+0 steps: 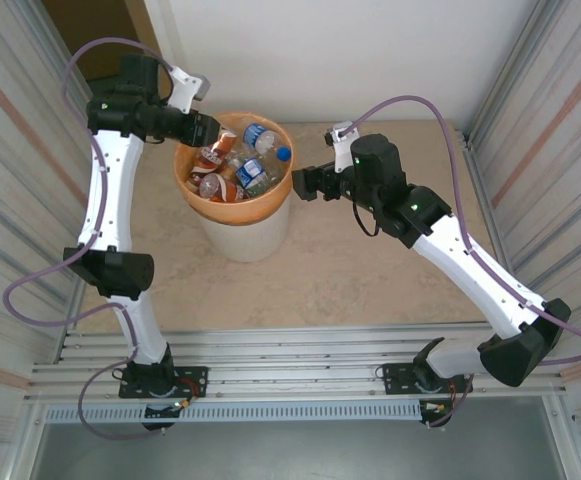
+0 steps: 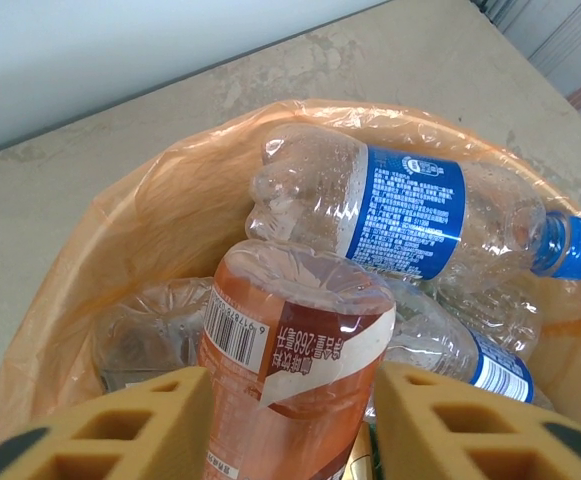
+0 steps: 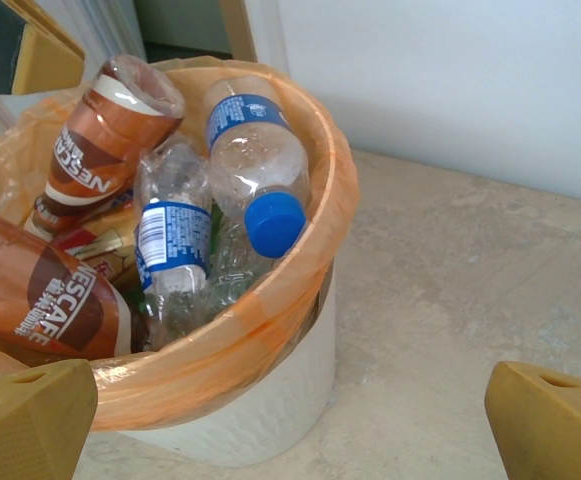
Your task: Put the plastic bottles in the bin
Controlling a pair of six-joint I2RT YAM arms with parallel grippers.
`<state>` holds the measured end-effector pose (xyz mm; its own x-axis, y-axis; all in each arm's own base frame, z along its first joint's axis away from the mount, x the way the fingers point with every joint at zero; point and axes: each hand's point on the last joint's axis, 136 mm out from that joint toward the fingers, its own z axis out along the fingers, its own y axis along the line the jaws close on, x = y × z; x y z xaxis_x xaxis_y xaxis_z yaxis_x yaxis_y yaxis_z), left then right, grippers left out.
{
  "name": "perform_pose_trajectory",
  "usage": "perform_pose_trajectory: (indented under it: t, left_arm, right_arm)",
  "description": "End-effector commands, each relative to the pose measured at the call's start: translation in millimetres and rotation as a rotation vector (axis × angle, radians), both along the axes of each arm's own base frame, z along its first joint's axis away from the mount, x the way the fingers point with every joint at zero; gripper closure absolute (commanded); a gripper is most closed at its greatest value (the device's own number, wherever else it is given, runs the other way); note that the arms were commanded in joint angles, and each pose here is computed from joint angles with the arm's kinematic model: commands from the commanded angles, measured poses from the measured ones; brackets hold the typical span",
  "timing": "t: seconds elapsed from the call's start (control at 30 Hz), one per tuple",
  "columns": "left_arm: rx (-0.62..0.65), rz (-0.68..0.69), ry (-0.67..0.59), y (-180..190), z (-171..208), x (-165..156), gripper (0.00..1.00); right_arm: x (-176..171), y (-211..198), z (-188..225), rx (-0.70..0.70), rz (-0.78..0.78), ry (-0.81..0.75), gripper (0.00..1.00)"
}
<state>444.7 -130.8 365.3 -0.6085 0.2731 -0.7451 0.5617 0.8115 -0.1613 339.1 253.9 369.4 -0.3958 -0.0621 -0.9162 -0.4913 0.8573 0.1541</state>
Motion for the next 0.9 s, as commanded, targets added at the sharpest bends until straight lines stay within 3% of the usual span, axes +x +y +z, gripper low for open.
perform_pose_trajectory:
  t: [0.0, 0.23, 0.4, 0.67, 0.87]
  left_arm:
    - [-0.012, -0.023, 0.006, -8.3, -2.5, -2.1, 0.59]
    - [0.091, 0.076, 0.034, 3.5, -25.0, 12.0, 0.59]
    - [0.108, 0.140, 0.005, 11.5, -20.7, 21.1, 0.59]
    - [0.033, 0.135, -0.113, 5.4, 25.4, 9.9, 0.52]
    - [-0.033, 0.157, -0.244, 8.9, 70.5, -22.3, 0.44]
  right_arm:
    - [1.8, -4.3, -4.5, 0.016, -0.021, 0.015, 0.02]
    - [3.0, -5.9, -6.3, 0.017, -0.025, 0.023, 0.02]
    - [2.9, -6.8, -5.3, 0.021, -0.028, 0.023, 0.02]
    - [1.1, -22.4, 1.8, 0.015, -0.073, 0.004, 0.02]
    - [0.2, -57.7, -4.2, -0.051, -0.215, -0.010, 0.02]
